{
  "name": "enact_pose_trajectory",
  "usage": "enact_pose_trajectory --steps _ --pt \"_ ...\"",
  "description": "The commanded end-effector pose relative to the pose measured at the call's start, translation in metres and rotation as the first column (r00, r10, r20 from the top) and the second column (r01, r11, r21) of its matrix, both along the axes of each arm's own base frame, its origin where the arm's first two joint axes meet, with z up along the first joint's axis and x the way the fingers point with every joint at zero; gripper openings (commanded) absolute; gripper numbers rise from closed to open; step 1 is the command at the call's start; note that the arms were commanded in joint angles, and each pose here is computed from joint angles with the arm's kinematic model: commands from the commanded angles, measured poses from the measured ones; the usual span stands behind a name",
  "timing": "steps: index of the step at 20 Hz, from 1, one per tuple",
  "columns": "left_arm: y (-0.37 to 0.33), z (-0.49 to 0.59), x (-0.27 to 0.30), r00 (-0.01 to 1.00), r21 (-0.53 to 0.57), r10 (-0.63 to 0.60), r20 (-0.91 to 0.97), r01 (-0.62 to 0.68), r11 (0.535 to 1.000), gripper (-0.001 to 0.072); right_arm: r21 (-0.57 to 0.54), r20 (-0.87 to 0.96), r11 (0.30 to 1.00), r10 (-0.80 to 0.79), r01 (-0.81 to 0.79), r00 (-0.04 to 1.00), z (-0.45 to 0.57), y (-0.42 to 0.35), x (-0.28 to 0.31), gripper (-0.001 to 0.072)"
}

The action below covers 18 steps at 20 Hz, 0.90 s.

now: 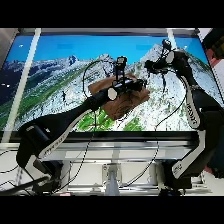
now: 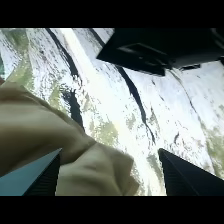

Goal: Fold the clothes and pants, and hang the long-sleeved shirts on hangers.

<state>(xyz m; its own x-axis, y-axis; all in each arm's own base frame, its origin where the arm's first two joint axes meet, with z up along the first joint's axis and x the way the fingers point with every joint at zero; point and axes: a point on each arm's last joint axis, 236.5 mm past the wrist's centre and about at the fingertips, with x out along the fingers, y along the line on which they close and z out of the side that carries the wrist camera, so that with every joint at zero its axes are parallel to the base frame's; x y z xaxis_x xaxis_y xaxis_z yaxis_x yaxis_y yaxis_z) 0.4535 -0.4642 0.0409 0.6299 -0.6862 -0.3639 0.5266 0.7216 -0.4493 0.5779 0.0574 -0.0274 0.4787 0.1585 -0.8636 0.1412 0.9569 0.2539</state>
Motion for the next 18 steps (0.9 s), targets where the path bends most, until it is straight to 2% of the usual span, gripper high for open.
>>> enact_pose_trajectory --steps 1,5,6,8,9,10,12,15,18 --pt "0.001 0.010 0.008 0.998 -0.017 0.040 0.053 -0.039 0.999 0.0698 -0.011 -0.039 1.000 -0.027 0.027 0.999 -0.003 -0.023 -0.007 0.0011" --pt "0.024 0.069 0.020 0.978 0.009 0.034 0.207 -0.037 0.999 0.0691 -0.031 -0.049 0.998 0.053 -0.055 0.997 -0.005 -0.039 -0.012 0.0011" --pt "0.033 0.082 0.025 0.969 0.022 0.036 0.246 -0.042 0.999 0.0656 -0.003 -0.051 0.994 0.110 -0.110 0.993 -0.004 -0.031 -0.016 0.0011" --pt "0.053 0.091 0.032 0.966 0.063 0.022 0.257 -0.040 0.997 0.0256 0.068 -0.029 0.972 0.229 -0.227 0.973 0.001 -0.009 -0.021 0.0010" --pt "0.063 0.084 0.034 0.976 0.091 0.007 0.218 -0.027 0.996 0.0097 0.109 -0.005 0.954 0.283 -0.281 0.959 0.006 0.006 -0.023 0.0010" --pt "0.072 0.072 0.034 0.986 0.122 -0.015 0.164 -0.005 0.992 0.0029 0.151 0.025 0.934 0.322 -0.323 0.946 0.013 0.019 -0.024 0.0009" --pt "0.091 0.036 0.027 0.998 0.192 -0.067 0.016 0.063 0.979 0.0028 0.208 0.066 0.907 0.360 -0.365 0.931 0.022 0.036 -0.025 0.0008" --pt "0.112 -0.011 0.015 0.974 0.192 -0.046 -0.224 0.091 0.977 0.0027 0.257 0.057 0.889 0.378 -0.379 0.924 0.025 0.046 -0.033 0.0007" --pt "0.121 -0.061 -0.006 0.914 0.241 -0.014 -0.405 0.122 0.963 0.0027 0.234 0.050 0.890 0.390 -0.390 0.919 0.021 0.043 -0.034 0.0011"
